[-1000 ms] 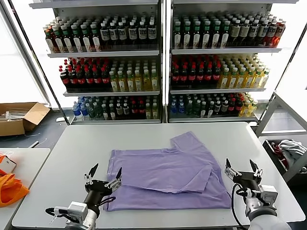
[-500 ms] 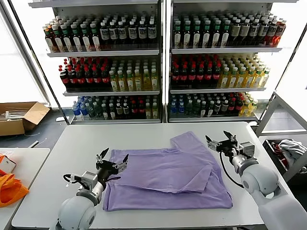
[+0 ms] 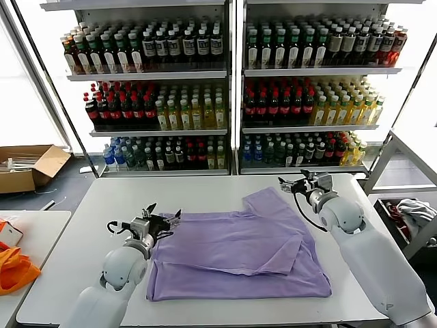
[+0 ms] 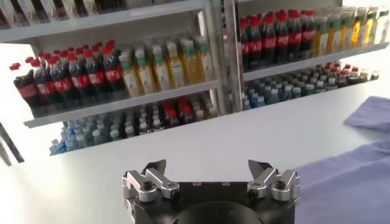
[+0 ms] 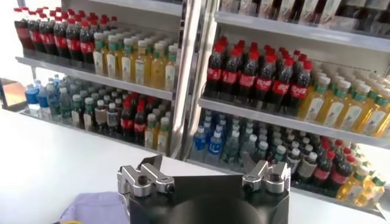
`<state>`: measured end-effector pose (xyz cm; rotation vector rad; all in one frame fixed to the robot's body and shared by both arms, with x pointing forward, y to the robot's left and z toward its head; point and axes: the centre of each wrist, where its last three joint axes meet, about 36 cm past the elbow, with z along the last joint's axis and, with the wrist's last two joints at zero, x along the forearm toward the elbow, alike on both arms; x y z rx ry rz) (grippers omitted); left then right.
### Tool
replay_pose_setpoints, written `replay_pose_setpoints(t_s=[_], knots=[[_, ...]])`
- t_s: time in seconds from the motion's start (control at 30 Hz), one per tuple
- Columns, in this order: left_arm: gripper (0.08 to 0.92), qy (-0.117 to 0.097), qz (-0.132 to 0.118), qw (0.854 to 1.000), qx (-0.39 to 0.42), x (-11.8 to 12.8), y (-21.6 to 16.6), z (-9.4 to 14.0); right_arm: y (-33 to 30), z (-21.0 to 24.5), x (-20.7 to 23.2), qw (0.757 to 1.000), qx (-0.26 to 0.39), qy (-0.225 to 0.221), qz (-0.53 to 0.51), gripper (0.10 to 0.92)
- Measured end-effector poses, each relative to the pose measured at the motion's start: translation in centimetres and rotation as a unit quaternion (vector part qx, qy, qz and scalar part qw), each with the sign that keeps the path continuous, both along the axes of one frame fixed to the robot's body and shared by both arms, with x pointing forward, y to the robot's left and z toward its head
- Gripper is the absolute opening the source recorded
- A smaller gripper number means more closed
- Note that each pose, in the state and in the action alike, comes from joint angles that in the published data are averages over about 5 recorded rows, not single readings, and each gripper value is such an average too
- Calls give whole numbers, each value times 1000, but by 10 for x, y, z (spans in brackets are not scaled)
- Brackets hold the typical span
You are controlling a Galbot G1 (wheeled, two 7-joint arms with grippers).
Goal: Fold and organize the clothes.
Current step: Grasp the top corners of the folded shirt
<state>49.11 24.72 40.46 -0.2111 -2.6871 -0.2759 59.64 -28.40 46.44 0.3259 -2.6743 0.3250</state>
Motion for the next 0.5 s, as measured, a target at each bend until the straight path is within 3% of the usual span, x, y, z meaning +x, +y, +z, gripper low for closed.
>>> replay_pose_setpoints(t_s=[0.23,0.5], knots=[[823,20,13,1000,17,19,10,-5,13,-14,14,1000,-1,21,-6,823],[823,35,24,999,22,23,19,-9,27,-33,20,999,-1,39,-18,823]])
